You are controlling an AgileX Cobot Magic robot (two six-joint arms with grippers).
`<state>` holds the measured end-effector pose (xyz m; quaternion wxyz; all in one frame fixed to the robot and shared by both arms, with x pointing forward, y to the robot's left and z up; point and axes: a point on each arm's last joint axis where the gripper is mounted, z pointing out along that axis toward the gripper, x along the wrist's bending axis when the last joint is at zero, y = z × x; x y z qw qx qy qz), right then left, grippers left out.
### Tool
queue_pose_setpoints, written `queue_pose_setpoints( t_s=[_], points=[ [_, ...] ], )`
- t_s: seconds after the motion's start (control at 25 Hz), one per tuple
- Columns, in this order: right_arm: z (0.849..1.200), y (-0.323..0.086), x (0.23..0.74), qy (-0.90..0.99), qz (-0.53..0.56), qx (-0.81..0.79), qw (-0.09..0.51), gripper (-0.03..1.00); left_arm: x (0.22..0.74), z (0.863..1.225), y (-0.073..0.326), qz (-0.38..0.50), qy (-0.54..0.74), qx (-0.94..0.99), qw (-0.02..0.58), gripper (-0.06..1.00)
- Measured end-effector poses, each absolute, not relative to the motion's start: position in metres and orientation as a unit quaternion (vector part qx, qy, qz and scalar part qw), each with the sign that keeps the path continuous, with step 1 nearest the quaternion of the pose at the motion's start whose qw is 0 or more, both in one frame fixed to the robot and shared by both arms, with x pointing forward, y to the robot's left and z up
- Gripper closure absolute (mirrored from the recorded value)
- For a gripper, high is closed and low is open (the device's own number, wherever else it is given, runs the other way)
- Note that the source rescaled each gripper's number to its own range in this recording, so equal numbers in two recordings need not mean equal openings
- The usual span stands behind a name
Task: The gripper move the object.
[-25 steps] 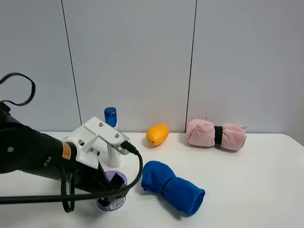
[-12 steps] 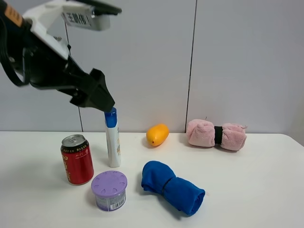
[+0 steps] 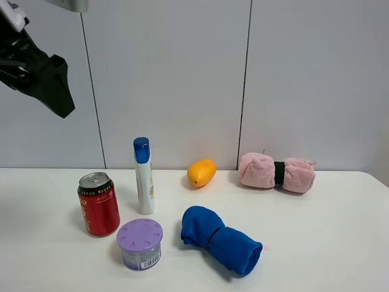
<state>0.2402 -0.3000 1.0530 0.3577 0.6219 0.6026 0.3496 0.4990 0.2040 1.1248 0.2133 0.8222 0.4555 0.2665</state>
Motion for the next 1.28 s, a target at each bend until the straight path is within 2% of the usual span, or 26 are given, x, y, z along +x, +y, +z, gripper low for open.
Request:
queue_pose_setpoints(
  t_s=[0.32, 0.6, 0.76, 1.0, 1.12, 1.28],
  points=[
    [1.053, -0.300, 0.240, 0.603, 0.350, 0.622, 0.358, -0.03, 0.498, 1.142, 0.292, 0.308, 0.579, 0.735, 0.173, -0.03],
    [1.053, -0.300, 0.240, 0.603, 0.350, 0.622, 0.358, -0.03, 0.432, 1.175, 0.332, 0.325, 0.653, 0.668, 0.149, -0.03],
    [1.053, -0.300, 0.240, 0.603, 0.350, 0.622, 0.358, -0.03, 0.384, 1.192, 0.337, 0.338, 0.677, 0.635, 0.154, -0.03],
    [1.053, -0.300, 0.240, 0.603, 0.350, 0.622, 0.358, -0.03, 0.313, 1.208, 0.323, 0.390, 0.656, 0.602, 0.236, -0.03],
    [1.053, -0.300, 0.240, 0.603, 0.350, 0.622, 0.358, -0.03, 0.289, 1.192, 0.315, 0.385, 0.651, 0.600, 0.261, -0.03],
    [1.053, -0.300, 0.240, 0.603, 0.350, 0.622, 0.358, -0.03, 0.266, 1.151, 0.311, 0.382, 0.650, 0.600, 0.267, -0.03]
  ],
)
